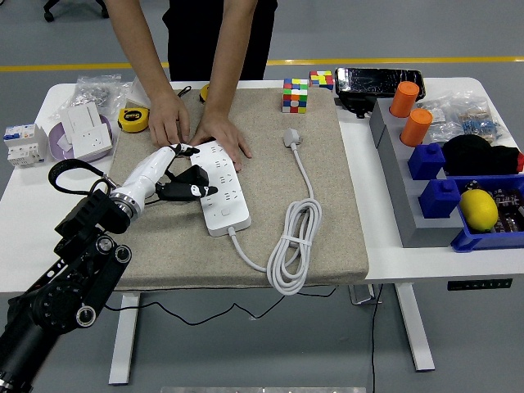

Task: Pick up the plug,place it near the board,insert it into the board,press the button

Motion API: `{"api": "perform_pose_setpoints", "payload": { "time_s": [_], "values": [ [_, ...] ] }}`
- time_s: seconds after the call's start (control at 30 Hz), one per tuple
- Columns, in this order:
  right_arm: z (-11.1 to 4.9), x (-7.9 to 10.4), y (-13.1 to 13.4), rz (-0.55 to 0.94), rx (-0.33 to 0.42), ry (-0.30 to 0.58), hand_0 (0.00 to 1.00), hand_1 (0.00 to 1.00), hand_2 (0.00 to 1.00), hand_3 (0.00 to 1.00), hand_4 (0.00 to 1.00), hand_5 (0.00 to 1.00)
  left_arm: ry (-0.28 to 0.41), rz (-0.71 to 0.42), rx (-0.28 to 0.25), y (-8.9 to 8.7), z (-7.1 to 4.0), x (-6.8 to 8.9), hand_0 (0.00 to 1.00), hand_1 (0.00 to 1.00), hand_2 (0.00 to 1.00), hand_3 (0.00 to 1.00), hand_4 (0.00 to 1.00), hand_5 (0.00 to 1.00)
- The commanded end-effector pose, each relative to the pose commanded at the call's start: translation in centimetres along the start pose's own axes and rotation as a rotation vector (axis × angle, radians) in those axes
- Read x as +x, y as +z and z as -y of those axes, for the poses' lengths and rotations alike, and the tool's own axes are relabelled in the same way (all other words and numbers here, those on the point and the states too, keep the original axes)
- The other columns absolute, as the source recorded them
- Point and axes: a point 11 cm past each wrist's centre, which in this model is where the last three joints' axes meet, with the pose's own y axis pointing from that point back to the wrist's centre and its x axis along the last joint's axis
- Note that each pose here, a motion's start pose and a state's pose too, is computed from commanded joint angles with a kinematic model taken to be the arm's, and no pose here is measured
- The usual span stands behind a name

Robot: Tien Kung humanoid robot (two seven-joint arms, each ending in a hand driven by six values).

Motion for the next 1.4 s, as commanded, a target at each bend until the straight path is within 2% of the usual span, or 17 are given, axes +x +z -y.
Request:
{"api": "perform_pose_setpoints", "payload": {
  "time_s": [0.2, 0.33, 0.47, 0.63, 0.67, 0.7, 0.83, 0.87, 1.03, 1.07, 1.23, 1.27, 1.4],
  "values": [
    [0.0, 0.0, 0.0, -0.001, 0.000, 0.000, 0.819, 0.745, 0.740, 0.757, 0.998, 0.797, 0.019, 0.004, -0.034, 1.2, -0.1, 0.6, 0.831, 0.879, 0.805, 0.798, 0.998, 0.349],
    [0.0, 0.0, 0.0, 0.000, -0.001, 0.001, 0.818, 0.744, 0.740, 0.757, 0.998, 0.797, 0.021, 0.008, -0.035, 1.3, 0.0, 0.7, 0.825, 0.877, 0.801, 0.796, 0.998, 0.341],
    [0.0, 0.1, -0.1, 0.002, 0.001, 0.001, 0.817, 0.744, 0.740, 0.757, 0.998, 0.796, 0.019, 0.010, -0.014, 0.6, 0.3, 0.5, 0.813, 0.872, 0.791, 0.796, 0.998, 0.328],
    [0.0, 0.1, -0.3, 0.003, 0.004, 0.001, 0.817, 0.744, 0.740, 0.757, 0.998, 0.796, 0.005, 0.055, 0.048, -1.1, 0.8, -0.3, 0.813, 0.872, 0.791, 0.796, 0.998, 0.328],
    [0.0, 0.1, -0.3, 0.003, 0.005, 0.001, 0.818, 0.745, 0.740, 0.757, 0.998, 0.797, 0.002, 0.064, 0.058, -1.4, 0.8, -0.4, 0.784, 0.824, 0.752, 0.774, 0.998, 0.283],
    [0.0, 0.1, -0.3, 0.004, 0.006, 0.001, 0.818, 0.745, 0.740, 0.757, 0.998, 0.797, 0.000, 0.068, 0.065, -1.7, 0.8, -0.6, 0.784, 0.824, 0.752, 0.774, 0.998, 0.283],
    [0.0, 0.1, -0.2, 0.004, 0.004, 0.002, 0.818, 0.745, 0.740, 0.757, 0.998, 0.797, 0.020, 0.100, 0.081, -2.3, 0.8, -0.8, 0.784, 0.824, 0.752, 0.774, 0.998, 0.283],
    [0.0, 0.1, -0.2, 0.003, 0.003, 0.002, 0.818, 0.744, 0.740, 0.757, 0.998, 0.797, 0.028, 0.105, 0.083, -2.4, 0.9, -0.7, 0.710, 0.742, 0.676, 0.680, 0.998, 0.222],
    [0.0, 0.1, -0.4, 0.004, 0.007, 0.002, 0.818, 0.744, 0.740, 0.757, 0.998, 0.797, 0.074, 0.106, 0.075, -2.3, 0.8, -0.5, 0.710, 0.742, 0.676, 0.680, 0.998, 0.222],
    [0.0, 0.1, -0.4, 0.004, 0.008, 0.002, 0.818, 0.744, 0.740, 0.757, 0.998, 0.797, 0.084, 0.110, 0.072, -2.2, 0.8, -0.4, 0.489, 0.510, 0.483, 0.539, 0.819, 0.158],
    [0.0, 0.1, -0.4, 0.005, 0.008, 0.002, 0.818, 0.744, 0.740, 0.757, 0.998, 0.797, 0.094, 0.142, 0.076, -2.3, 0.9, -0.4, 0.489, 0.510, 0.483, 0.539, 0.819, 0.158],
    [0.0, 0.1, -0.4, 0.005, 0.008, 0.002, 0.817, 0.744, 0.740, 0.757, 0.998, 0.797, 0.094, 0.145, 0.074, -2.3, 0.9, -0.4, 0.412, 0.425, 0.442, 0.533, 0.708, 0.139],
    [0.0, 0.1, -0.4, 0.003, 0.006, 0.002, 0.817, 0.744, 0.740, 0.757, 0.998, 0.797, 0.091, 0.160, 0.073, -2.3, 0.9, -0.5, 0.412, 0.425, 0.442, 0.533, 0.708, 0.139]
  ]
}}
